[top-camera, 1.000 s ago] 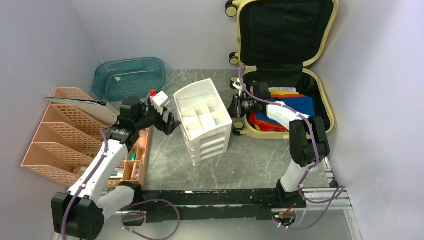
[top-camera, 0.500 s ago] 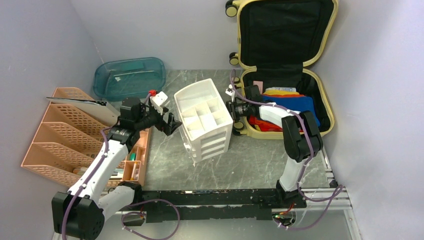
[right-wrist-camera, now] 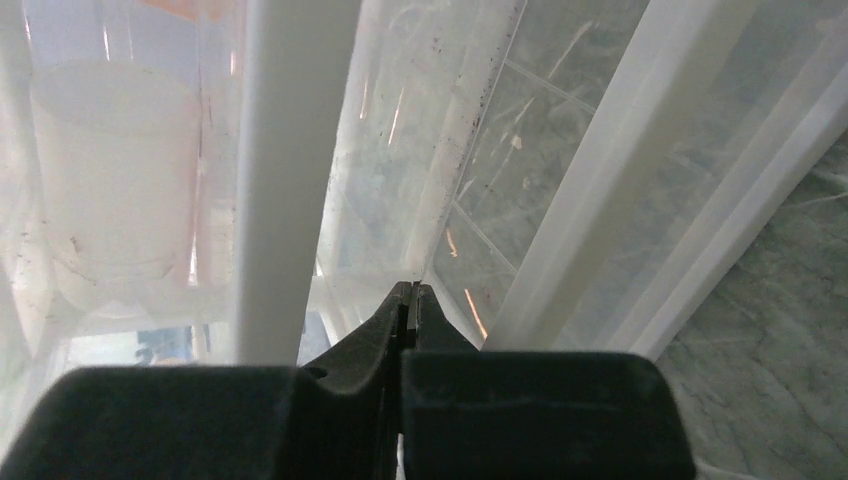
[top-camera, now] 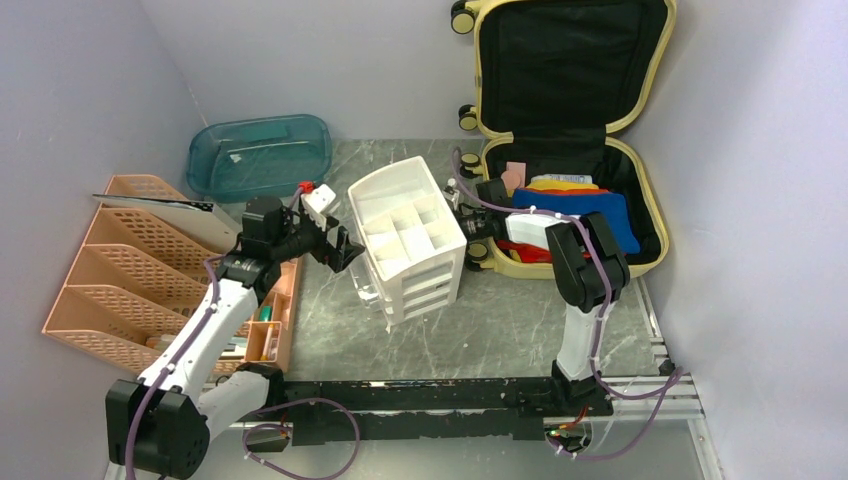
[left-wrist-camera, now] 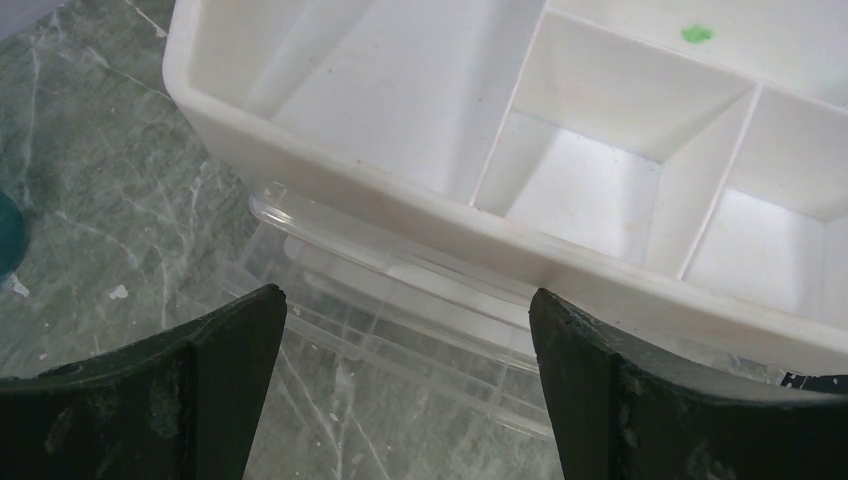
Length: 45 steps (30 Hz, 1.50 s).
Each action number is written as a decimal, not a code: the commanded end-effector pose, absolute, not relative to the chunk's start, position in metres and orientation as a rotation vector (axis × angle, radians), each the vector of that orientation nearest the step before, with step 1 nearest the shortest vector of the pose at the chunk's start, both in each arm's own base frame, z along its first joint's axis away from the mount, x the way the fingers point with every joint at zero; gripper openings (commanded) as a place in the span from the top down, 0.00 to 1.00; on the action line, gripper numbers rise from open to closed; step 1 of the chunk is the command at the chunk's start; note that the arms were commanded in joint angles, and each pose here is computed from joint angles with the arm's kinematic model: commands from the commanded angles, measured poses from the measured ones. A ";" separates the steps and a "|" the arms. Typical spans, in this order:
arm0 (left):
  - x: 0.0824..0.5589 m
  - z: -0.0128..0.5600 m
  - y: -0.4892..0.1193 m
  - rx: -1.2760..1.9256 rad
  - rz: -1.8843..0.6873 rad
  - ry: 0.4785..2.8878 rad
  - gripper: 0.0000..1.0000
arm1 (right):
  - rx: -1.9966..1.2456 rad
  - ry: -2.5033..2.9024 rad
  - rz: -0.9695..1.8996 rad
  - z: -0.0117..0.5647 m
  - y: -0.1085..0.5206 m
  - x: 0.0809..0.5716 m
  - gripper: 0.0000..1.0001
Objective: Open, take out, and arrange the luggage
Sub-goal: Open the drawer in the storage box.
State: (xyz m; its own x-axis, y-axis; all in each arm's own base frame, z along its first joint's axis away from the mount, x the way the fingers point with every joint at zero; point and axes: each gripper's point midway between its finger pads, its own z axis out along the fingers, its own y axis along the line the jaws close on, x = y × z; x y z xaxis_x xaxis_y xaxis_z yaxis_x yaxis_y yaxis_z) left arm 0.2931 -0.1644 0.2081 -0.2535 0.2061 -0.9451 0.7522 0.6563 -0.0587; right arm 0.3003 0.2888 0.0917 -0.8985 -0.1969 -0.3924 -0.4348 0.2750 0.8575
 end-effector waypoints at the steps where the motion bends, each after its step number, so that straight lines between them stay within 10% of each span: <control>1: 0.295 0.217 -0.174 0.774 -0.681 1.742 0.03 | -0.681 2.207 1.789 0.119 0.308 0.295 1.00; 22: 0.303 0.207 -0.164 0.771 -0.604 1.794 0.03 | -0.786 2.247 1.719 0.119 0.323 0.293 0.97; 45: 0.332 0.219 -0.122 0.681 -0.286 1.902 0.03 | -0.692 2.061 1.026 0.198 0.257 0.364 0.64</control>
State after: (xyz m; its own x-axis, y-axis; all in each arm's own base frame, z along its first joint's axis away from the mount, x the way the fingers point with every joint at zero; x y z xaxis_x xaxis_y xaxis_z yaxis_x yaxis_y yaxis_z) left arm 0.3197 -0.1057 0.1746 -0.3960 0.3678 -0.8414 0.5444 0.8319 0.1075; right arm 0.3476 0.2648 0.1750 -0.6717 -0.1442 -0.7267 -0.6898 0.4795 0.5424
